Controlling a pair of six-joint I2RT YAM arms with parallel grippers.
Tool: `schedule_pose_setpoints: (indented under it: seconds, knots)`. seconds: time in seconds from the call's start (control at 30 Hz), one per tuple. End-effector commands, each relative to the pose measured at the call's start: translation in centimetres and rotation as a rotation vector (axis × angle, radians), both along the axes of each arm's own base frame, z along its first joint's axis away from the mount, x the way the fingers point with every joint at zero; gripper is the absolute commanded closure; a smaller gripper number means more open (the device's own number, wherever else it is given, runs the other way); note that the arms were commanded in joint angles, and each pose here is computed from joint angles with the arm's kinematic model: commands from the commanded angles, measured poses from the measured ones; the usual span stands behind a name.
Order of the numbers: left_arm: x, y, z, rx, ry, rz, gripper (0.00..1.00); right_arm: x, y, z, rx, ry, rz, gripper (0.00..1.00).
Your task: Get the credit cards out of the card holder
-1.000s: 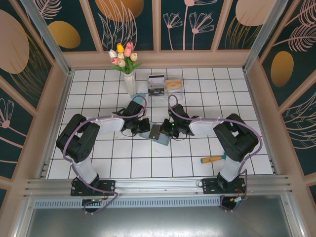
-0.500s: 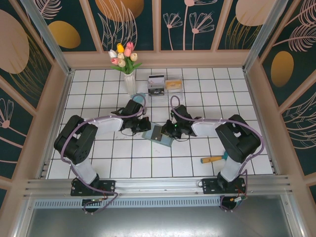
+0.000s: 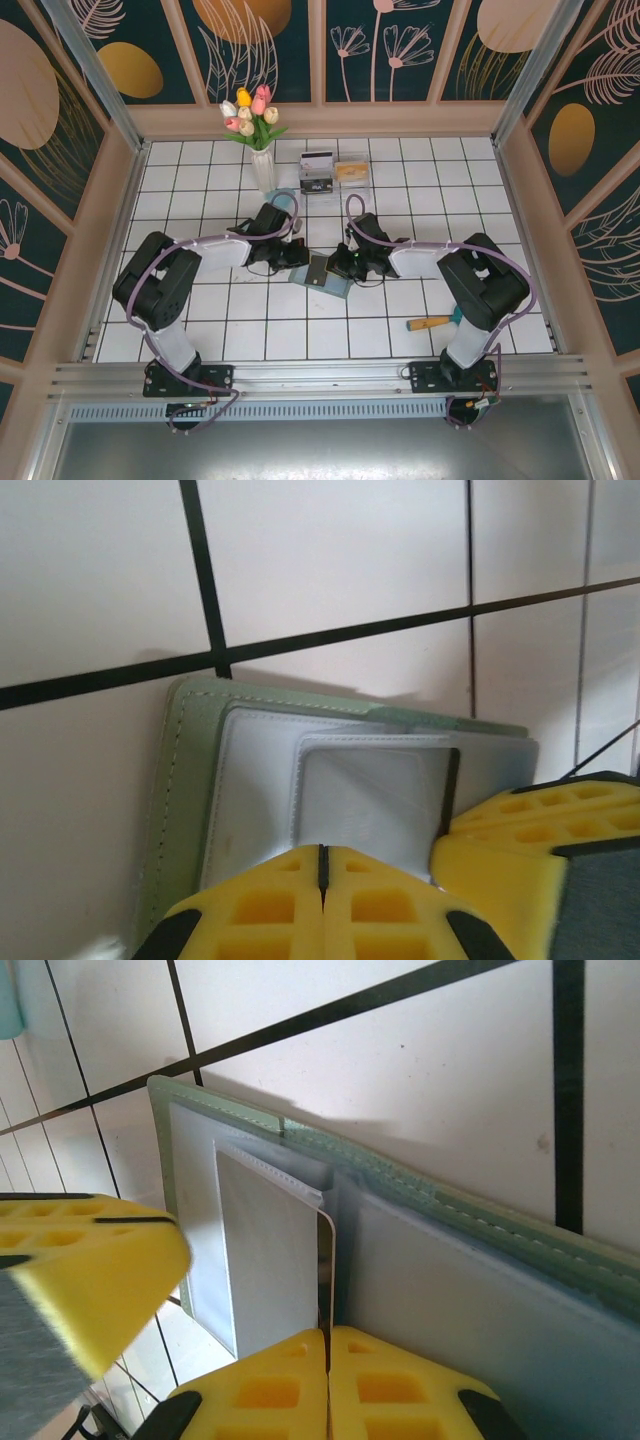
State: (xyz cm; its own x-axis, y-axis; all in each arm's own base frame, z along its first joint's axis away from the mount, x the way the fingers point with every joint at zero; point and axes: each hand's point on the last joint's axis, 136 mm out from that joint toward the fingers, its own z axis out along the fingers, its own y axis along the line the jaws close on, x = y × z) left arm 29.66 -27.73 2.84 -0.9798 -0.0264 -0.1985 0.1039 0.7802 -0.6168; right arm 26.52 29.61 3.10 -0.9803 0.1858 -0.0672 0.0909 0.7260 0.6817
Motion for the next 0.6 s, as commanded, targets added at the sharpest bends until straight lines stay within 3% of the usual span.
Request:
schedule_pose_setpoints:
  seconds: [0.0,0.57]
  knots:
    - [-0.8,0.6,-2.1,0.069,0.031,-0.013,1.0,0.0,-0.2,0.6,0.018,-0.008,-0.006,0.9]
    - [-1.7,3.3,-4.5,0.213,0.066,0.033,1.0,-1.0,-0.8,-0.5,0.09,0.093,-0.094,0.84]
